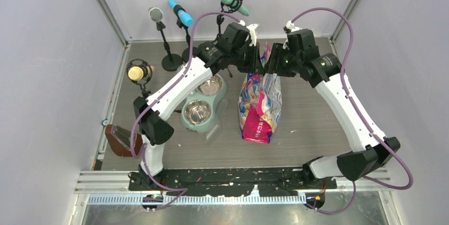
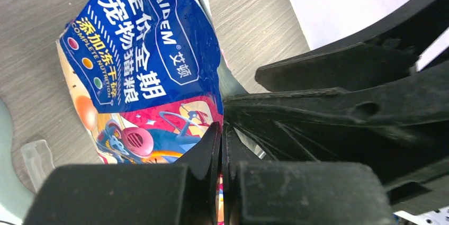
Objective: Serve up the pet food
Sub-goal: Open the pet food bag at the center of the board.
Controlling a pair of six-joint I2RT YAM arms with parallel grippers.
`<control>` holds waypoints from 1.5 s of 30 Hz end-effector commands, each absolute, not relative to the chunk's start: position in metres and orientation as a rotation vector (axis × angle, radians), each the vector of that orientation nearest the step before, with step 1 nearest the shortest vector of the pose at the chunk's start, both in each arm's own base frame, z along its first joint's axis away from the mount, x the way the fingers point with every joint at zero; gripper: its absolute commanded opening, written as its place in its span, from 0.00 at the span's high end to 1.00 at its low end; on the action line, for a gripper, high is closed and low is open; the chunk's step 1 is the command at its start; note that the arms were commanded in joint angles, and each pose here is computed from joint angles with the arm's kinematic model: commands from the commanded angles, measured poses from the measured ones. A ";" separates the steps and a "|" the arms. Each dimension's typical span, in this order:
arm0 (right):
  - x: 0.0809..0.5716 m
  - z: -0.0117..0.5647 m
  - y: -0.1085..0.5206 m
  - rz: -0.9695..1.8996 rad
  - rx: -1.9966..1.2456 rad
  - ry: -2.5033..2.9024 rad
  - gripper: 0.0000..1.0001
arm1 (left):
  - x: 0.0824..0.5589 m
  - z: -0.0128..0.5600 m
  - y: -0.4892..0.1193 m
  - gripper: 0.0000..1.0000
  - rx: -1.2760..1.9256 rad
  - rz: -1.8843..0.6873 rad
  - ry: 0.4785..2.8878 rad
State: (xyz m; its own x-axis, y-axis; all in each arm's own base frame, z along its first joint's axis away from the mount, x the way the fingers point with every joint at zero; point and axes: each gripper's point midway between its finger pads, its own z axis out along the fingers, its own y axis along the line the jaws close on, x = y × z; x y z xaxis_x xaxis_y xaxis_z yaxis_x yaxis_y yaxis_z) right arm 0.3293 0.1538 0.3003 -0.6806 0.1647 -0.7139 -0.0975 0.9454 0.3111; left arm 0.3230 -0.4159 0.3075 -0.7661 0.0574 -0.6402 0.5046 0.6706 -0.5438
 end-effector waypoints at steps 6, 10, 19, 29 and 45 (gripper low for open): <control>0.333 0.287 0.150 0.260 0.069 2.355 0.55 | 0.320 0.408 -0.400 1.00 0.388 -1.137 2.016; 0.334 0.284 0.152 0.251 0.059 2.363 0.68 | 0.323 0.409 -0.397 1.00 0.379 -1.132 2.014; 0.325 0.313 0.121 0.105 0.008 2.331 0.95 | 0.341 0.403 -0.370 1.00 0.328 -1.044 2.039; 0.321 0.328 0.081 -0.007 -0.026 2.320 0.95 | 0.346 0.391 -0.337 1.00 0.362 -0.948 2.101; 0.319 0.312 0.131 0.250 -0.099 2.360 0.40 | 0.341 0.338 -0.350 0.34 0.541 -0.818 2.197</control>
